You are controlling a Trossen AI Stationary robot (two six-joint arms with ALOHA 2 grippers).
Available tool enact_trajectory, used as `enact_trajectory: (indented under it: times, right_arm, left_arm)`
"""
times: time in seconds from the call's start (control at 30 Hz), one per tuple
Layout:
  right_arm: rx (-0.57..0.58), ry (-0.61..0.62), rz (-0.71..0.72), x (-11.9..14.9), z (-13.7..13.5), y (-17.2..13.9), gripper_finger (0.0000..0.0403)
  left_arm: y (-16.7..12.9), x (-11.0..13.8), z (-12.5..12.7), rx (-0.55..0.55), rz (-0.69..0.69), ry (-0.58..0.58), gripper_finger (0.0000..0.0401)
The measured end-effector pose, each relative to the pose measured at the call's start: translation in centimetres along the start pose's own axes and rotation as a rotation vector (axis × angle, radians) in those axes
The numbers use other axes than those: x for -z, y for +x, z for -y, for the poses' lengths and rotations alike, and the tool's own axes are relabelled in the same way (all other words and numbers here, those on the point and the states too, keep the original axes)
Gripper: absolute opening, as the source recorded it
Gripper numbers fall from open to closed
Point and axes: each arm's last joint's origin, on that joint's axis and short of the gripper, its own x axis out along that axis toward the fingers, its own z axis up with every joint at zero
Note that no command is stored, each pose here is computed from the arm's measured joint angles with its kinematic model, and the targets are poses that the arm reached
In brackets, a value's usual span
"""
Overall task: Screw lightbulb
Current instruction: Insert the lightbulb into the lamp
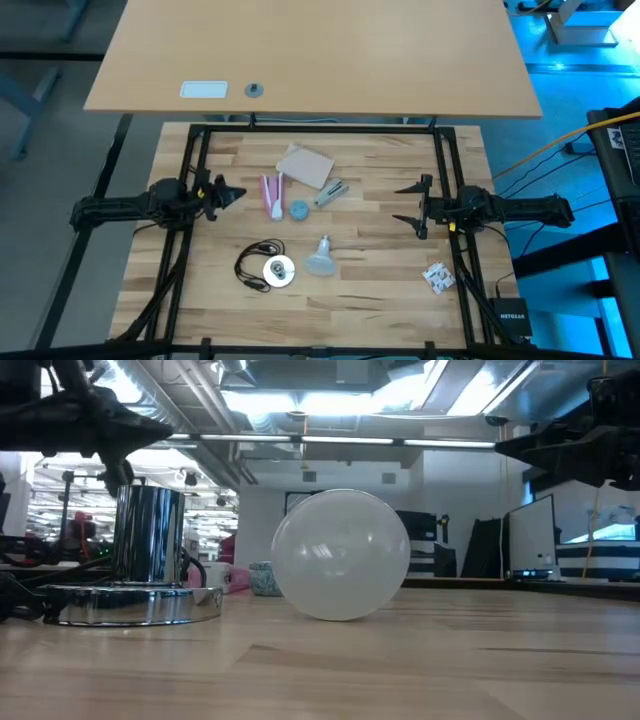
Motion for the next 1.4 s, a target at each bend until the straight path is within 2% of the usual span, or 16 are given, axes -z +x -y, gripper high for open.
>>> enact_trajectory:
  times: [0.1, 0.3, 0.4, 0.63, 0.77, 1.0, 1.1, 1.17, 1.3, 1.4]
  right_arm:
    - [0.000, 0.000, 0.000, 0.0, 0.0, 0.0, 0.0328]
    - [0.000, 0.000, 0.000, 0.0, 0.0, 0.0, 0.0328]
    - [0.000, 0.000, 0.000, 0.0, 0.0, 0.0, 0.0328]
    - [0.000, 0.000, 0.000, 0.0, 0.0, 0.0, 0.0328]
    - [0.000, 0.000, 0.000, 0.0, 0.0, 0.0, 0.0328]
    - [0.000, 0.000, 0.000, 0.0, 0.0, 0.0, 0.0328]
    - [0.000, 0.000, 0.000, 0.0, 0.0, 0.0, 0.0328]
    - [0.001, 0.000, 0.000, 0.0, 0.0, 0.0, 0.0328]
    - [0.000, 0.000, 0.000, 0.0, 0.0, 0.0, 0.0328]
    - [0.000, 0.000, 0.000, 0.0, 0.0, 0.0, 0.0328]
  left_arm:
    - [0.0, -0.3, -0.1, -0.071, 0.070, 0.031, 0.0000]
    - [-0.1, -0.4, -0.4, -0.159, 0.119, 0.117, 0.0000]
    - [-0.1, -0.3, -0.5, -0.175, 0.106, 0.164, 0.0000]
    - [0.0, 0.2, -0.8, -0.202, 0.052, 0.185, 0.0003]
    - [0.3, 0.5, -1.0, -0.225, 0.010, 0.242, 0.0040]
    - [0.7, 1.1, -1.5, -0.296, -0.052, 0.286, 0.0156]
    - [0.9, 1.1, -1.5, -0.299, -0.064, 0.355, 0.0193]
    - [1.0, 0.8, -1.2, -0.276, -0.035, 0.419, 0.0206]
    - [1.3, -0.6, 0.0, -0.197, 0.024, 0.617, 0.0210]
    - [1.6, -2.6, 1.9, -0.131, 0.061, 0.670, 0.0207]
